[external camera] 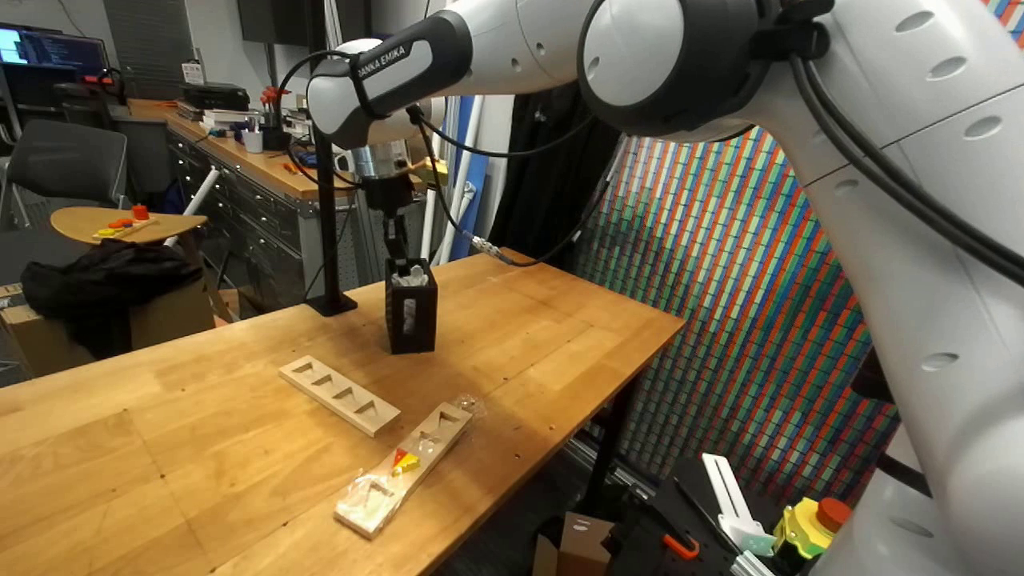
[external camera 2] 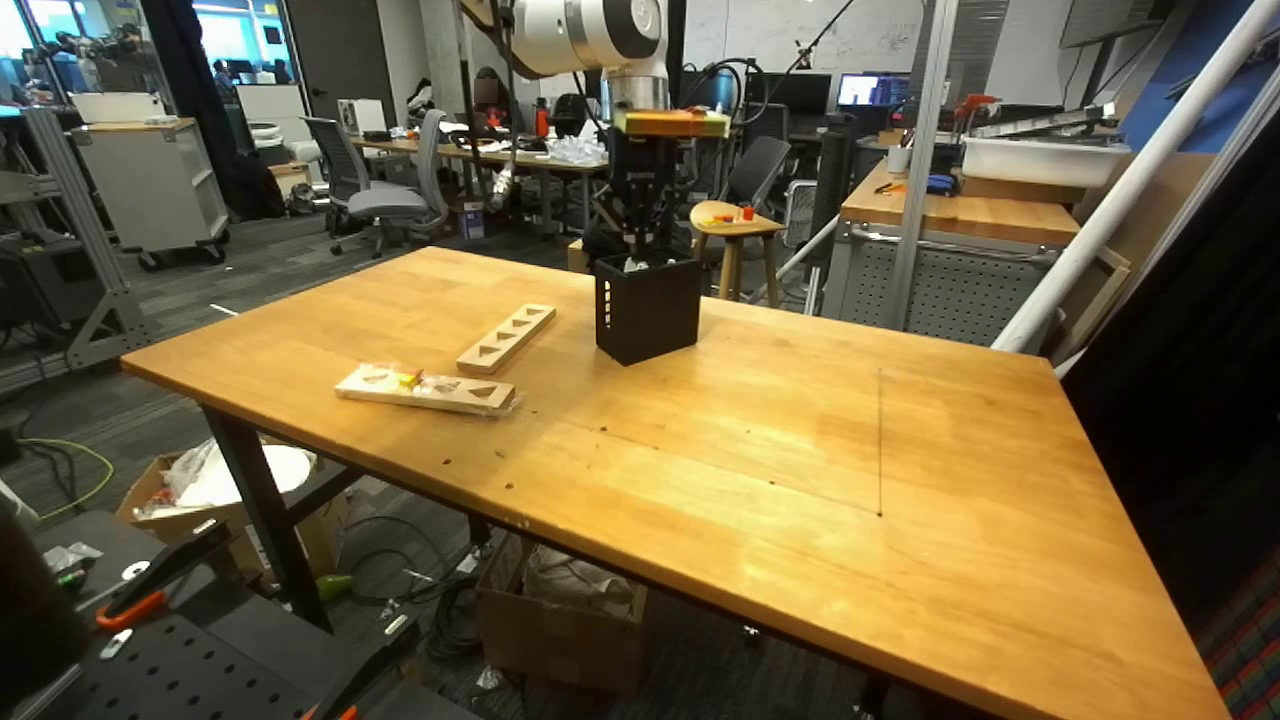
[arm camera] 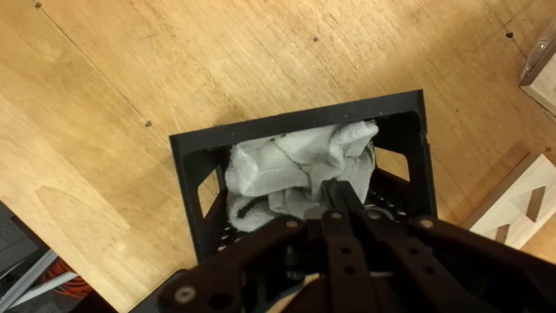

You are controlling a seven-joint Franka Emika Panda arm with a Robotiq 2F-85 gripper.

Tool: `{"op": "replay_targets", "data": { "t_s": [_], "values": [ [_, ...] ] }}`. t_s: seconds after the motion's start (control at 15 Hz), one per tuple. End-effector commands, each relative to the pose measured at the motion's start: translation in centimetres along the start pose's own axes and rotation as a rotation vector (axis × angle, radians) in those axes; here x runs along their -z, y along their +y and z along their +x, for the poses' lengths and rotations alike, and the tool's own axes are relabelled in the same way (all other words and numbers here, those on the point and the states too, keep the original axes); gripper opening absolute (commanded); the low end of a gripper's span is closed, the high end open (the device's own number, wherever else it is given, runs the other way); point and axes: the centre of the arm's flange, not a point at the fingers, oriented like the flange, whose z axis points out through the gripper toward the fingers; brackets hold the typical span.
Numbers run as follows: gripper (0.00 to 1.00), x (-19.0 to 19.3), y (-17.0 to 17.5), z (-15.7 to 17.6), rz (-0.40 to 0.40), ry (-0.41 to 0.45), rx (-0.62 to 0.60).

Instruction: Stuff the towel into the box

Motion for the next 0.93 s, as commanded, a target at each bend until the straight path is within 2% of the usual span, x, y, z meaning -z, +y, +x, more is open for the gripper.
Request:
{"op": "replay_targets", "data": {
  "t_s": [0.0,0.47,0.87],
  "values": [
    [0.02,-0.5,-2.4,-1.9,-0.009,0.025,-0.015],
    [0.02,-2.2,-0.9,-1.2,-0.002,0.038,0.014],
    [0.02,-4.5,1.3,-2.9,0.033,0.073,0.013]
  ]
}}
